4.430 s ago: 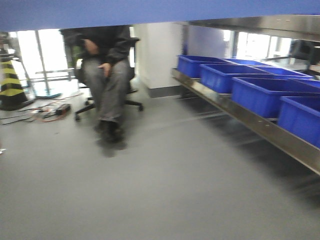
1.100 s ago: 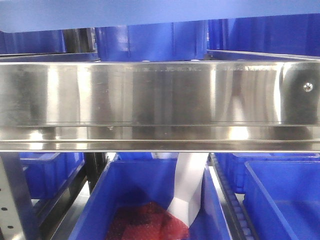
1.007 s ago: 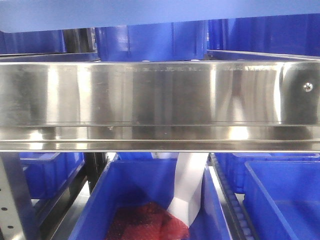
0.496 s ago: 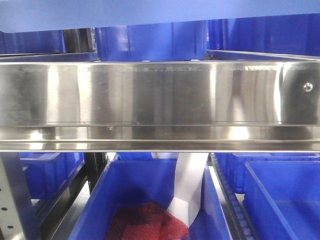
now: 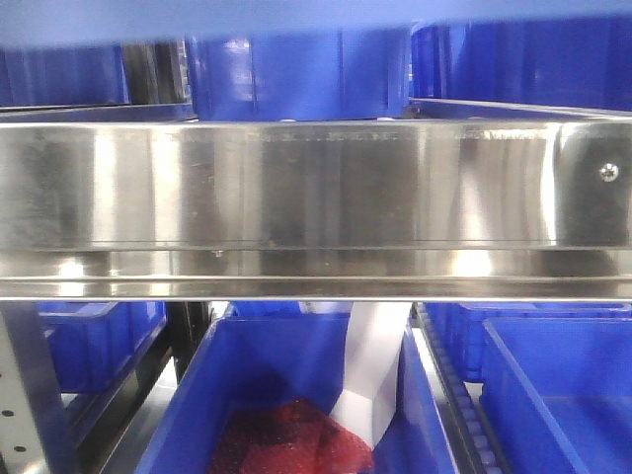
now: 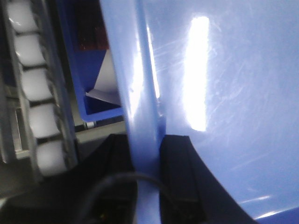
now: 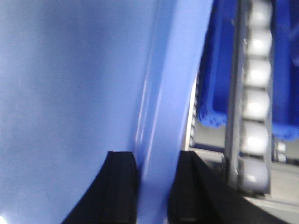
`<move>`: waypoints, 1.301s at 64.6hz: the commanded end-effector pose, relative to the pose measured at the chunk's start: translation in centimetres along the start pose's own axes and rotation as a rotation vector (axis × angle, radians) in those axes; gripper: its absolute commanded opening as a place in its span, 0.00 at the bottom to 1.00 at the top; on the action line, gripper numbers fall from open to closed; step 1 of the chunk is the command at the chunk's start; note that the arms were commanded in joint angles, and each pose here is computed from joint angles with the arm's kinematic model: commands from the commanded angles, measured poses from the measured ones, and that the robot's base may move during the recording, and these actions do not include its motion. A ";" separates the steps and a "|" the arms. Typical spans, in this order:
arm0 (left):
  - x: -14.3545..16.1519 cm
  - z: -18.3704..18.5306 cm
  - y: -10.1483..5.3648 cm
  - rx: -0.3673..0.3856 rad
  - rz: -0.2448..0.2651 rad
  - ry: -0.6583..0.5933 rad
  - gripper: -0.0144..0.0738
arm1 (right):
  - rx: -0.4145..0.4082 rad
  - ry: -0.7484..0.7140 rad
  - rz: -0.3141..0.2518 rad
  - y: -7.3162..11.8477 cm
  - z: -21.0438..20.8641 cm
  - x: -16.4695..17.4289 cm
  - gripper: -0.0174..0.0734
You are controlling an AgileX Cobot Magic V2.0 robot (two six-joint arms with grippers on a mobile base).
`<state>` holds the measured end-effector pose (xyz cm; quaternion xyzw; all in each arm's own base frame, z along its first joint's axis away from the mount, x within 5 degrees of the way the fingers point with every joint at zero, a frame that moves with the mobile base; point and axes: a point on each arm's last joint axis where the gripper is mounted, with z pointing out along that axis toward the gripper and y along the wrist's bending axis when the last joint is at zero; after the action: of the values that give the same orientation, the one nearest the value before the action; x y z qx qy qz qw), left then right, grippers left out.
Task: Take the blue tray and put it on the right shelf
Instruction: 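Extend both grippers forward and set the tray on the roller shelf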
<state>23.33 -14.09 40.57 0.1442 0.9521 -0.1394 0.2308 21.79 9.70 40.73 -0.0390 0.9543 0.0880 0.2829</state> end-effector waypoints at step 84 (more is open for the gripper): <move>-8.4 8.7 7.6 -0.080 -0.119 0.035 0.81 | -0.001 0.050 -0.043 3.5 12.5 -7.6 0.88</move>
<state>37.53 -11.75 32.40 0.0769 0.9799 -0.0932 0.1588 35.08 16.18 31.59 -0.0575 0.9751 0.0664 0.2037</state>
